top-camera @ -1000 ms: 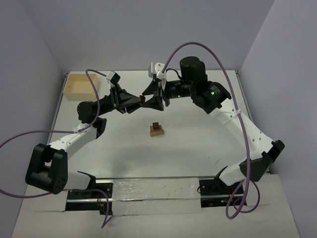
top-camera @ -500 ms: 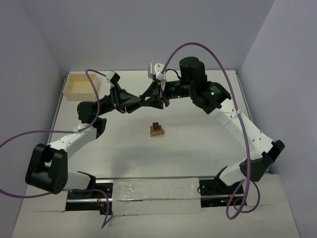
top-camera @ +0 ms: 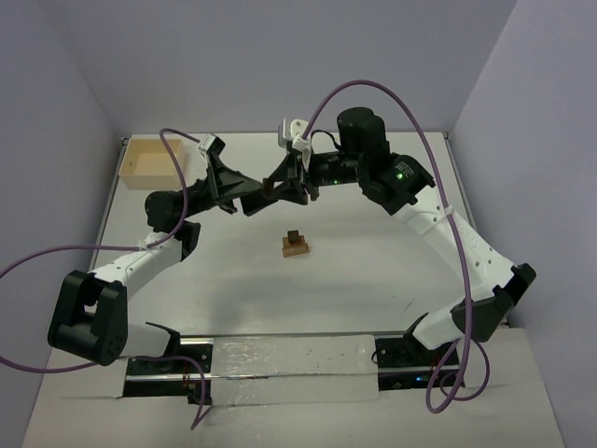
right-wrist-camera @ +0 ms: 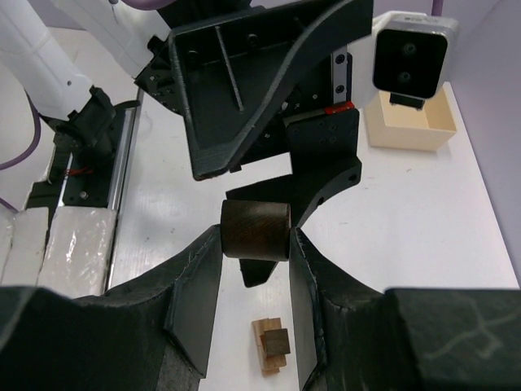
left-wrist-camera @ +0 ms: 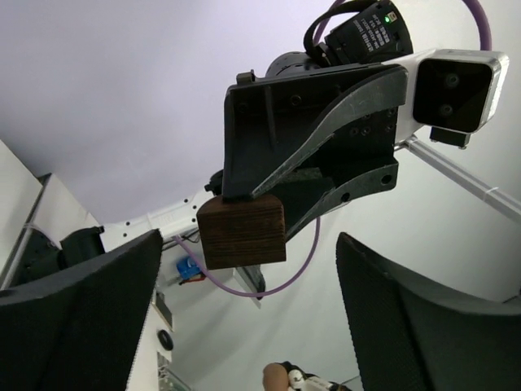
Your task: Build the wood block tower
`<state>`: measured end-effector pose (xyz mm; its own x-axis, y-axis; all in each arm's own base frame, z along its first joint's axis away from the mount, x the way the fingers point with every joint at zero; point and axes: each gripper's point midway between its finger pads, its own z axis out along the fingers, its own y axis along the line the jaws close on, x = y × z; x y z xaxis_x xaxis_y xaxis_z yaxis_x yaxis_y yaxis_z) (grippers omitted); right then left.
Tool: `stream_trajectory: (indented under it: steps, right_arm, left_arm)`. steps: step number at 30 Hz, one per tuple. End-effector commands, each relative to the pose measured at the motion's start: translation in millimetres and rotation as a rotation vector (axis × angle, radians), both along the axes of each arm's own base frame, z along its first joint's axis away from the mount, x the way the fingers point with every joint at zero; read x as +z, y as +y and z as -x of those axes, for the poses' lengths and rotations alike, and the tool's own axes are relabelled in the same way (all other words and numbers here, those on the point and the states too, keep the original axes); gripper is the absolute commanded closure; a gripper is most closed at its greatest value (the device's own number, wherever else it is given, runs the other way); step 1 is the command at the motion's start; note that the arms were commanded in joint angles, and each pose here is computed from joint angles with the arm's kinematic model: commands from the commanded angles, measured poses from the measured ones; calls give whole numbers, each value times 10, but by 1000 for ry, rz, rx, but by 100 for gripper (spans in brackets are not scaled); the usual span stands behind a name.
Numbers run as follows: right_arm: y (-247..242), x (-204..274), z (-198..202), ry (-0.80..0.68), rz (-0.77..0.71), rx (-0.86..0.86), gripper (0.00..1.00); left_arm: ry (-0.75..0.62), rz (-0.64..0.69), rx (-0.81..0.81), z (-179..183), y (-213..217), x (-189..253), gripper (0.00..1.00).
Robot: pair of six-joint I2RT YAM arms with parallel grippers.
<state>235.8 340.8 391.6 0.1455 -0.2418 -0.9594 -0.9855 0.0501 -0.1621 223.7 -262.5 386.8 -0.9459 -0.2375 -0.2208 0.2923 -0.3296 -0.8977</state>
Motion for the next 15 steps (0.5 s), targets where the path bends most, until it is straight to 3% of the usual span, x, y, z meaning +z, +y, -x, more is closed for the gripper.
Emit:
stream_trajectory:
  steps: [1,11,14,15]
  right_arm:
    - [-38,169,60,-36,-26,-7,100]
    - [-285,-106,134,-43,75,-40,100]
    - [-443,-320,99,-90,174,-60,100]
    - [-513,-433,83,-84,226,-77,100]
  left_arm:
    - [-199,33,23,182,96,190,1]
    - [-220,-102,189,-118,424,-16,1]
    - [-217,-303,262,-437,575,-232,1]
    - [-210,-430,295,-613,645,-372,1]
